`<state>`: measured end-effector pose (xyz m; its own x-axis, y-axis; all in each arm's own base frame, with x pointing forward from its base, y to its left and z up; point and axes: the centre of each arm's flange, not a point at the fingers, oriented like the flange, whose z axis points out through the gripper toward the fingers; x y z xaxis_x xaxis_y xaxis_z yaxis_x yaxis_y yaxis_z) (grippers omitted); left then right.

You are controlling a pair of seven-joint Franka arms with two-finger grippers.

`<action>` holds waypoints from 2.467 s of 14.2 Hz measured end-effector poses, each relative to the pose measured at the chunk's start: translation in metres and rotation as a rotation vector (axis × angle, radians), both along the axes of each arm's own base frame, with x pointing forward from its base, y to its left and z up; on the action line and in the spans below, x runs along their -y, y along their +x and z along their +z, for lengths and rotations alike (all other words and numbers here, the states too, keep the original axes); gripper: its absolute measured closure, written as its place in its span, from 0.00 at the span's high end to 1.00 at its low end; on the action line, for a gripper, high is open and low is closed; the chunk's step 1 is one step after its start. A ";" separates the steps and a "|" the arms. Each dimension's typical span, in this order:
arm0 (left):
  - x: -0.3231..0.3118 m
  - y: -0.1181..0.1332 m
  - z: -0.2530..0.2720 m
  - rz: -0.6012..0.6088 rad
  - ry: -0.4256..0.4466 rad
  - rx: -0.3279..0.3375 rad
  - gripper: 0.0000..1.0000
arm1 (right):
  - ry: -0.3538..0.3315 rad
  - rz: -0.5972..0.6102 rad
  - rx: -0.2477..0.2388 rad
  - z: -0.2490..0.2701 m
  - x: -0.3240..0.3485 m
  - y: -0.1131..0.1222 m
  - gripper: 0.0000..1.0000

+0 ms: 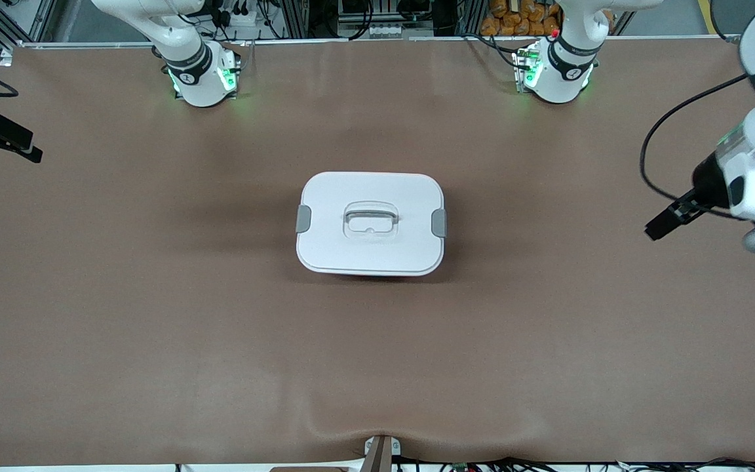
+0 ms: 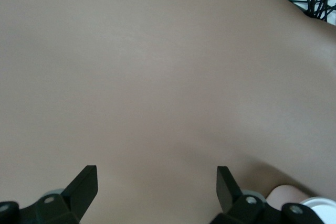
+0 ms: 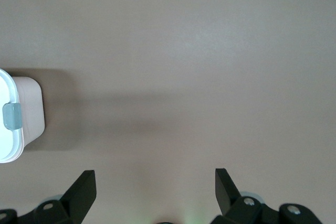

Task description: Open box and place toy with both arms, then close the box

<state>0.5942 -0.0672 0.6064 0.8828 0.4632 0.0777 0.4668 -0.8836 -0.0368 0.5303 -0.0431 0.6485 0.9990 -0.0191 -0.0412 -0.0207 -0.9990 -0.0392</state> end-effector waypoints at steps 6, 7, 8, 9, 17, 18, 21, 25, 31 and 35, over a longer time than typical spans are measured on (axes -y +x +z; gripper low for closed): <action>-0.022 -0.045 0.055 -0.105 -0.044 -0.021 1.00 | -0.001 -0.019 -0.001 0.000 -0.004 0.000 1.00; -0.022 -0.056 0.064 -0.120 -0.047 -0.031 1.00 | -0.001 -0.021 -0.001 0.000 -0.006 0.000 1.00; -0.023 -0.066 0.071 -0.136 -0.048 -0.044 1.00 | -0.002 -0.022 -0.001 0.000 -0.006 0.000 1.00; -0.024 -0.073 0.076 -0.155 -0.047 -0.051 1.00 | -0.002 -0.022 -0.001 0.000 -0.007 0.000 1.00; -0.061 -0.071 0.071 -0.357 -0.060 -0.073 1.00 | -0.002 -0.024 -0.001 0.000 -0.007 0.000 1.00; -0.061 -0.071 0.071 -0.357 -0.060 -0.072 1.00 | -0.002 -0.024 -0.001 0.000 -0.006 0.000 1.00; -0.061 -0.067 0.065 -0.357 -0.060 -0.075 1.00 | -0.002 -0.025 -0.001 0.000 -0.006 0.000 1.00; -0.061 -0.059 0.055 -0.357 -0.061 -0.077 1.00 | -0.002 -0.029 -0.001 0.000 -0.003 0.000 1.00; -0.063 -0.057 0.053 -0.353 -0.062 -0.082 1.00 | -0.001 -0.038 -0.001 0.000 0.001 0.000 1.00; -0.062 -0.056 0.053 -0.353 -0.062 -0.079 1.00 | -0.001 -0.038 -0.001 0.000 0.001 0.000 1.00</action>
